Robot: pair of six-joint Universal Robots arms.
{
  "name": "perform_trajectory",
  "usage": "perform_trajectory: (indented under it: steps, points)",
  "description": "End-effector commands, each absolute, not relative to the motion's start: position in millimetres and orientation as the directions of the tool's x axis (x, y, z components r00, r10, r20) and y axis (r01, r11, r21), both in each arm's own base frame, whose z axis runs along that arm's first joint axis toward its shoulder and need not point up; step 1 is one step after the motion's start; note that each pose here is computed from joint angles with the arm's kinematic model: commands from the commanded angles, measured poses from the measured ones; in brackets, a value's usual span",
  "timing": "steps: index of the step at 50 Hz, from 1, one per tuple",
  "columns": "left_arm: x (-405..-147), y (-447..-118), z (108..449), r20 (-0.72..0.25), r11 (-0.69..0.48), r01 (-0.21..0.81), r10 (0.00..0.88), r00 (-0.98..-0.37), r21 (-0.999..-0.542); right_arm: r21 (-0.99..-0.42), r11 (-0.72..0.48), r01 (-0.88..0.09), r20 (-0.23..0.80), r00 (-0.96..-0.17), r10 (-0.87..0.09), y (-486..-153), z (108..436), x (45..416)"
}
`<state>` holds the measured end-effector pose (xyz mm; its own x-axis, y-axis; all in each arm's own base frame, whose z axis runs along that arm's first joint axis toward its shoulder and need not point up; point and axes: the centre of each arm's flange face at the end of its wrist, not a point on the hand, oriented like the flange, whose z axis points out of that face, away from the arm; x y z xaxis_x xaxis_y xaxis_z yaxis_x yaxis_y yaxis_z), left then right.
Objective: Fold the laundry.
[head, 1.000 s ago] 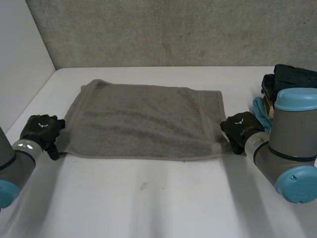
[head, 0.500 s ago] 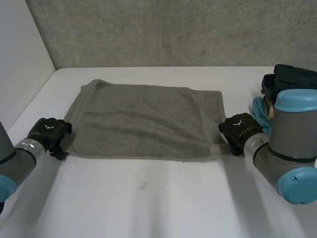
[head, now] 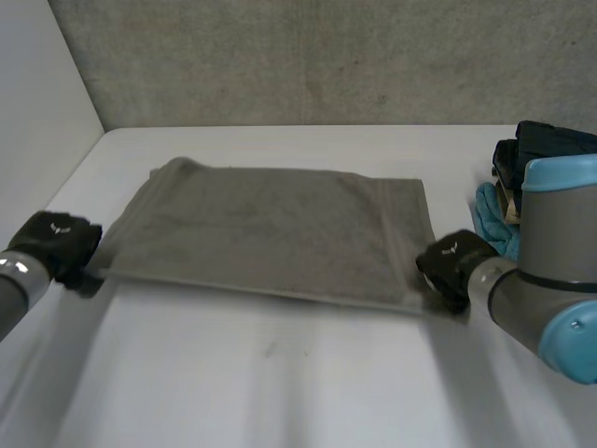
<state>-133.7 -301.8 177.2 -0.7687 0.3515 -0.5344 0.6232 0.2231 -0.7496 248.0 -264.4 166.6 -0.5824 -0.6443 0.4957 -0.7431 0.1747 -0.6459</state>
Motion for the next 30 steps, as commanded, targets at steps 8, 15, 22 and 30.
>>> perform_trajectory:
  steps: [8,15,22,30]
  points:
    - [-134,-199,187,-0.584,0.264,0.845,0.626,-0.517,-0.465,-0.351,0.136,-0.926,0.469,-0.300,-0.830,-204,195,207]
    - [-134,-236,184,-0.696,0.169,0.855,0.513,-0.502,-0.491,-0.416,0.107,-0.903,0.515,-0.331,-0.791,-221,192,218]
    - [-152,-286,157,-0.744,0.089,0.870,0.483,-0.463,-0.484,-0.497,0.152,-0.855,0.557,-0.448,-0.699,-269,182,230]
    - [-188,-338,146,-0.799,-0.004,0.881,0.422,-0.428,-0.474,-0.562,0.146,-0.814,0.618,-0.531,-0.580,-318,192,247]
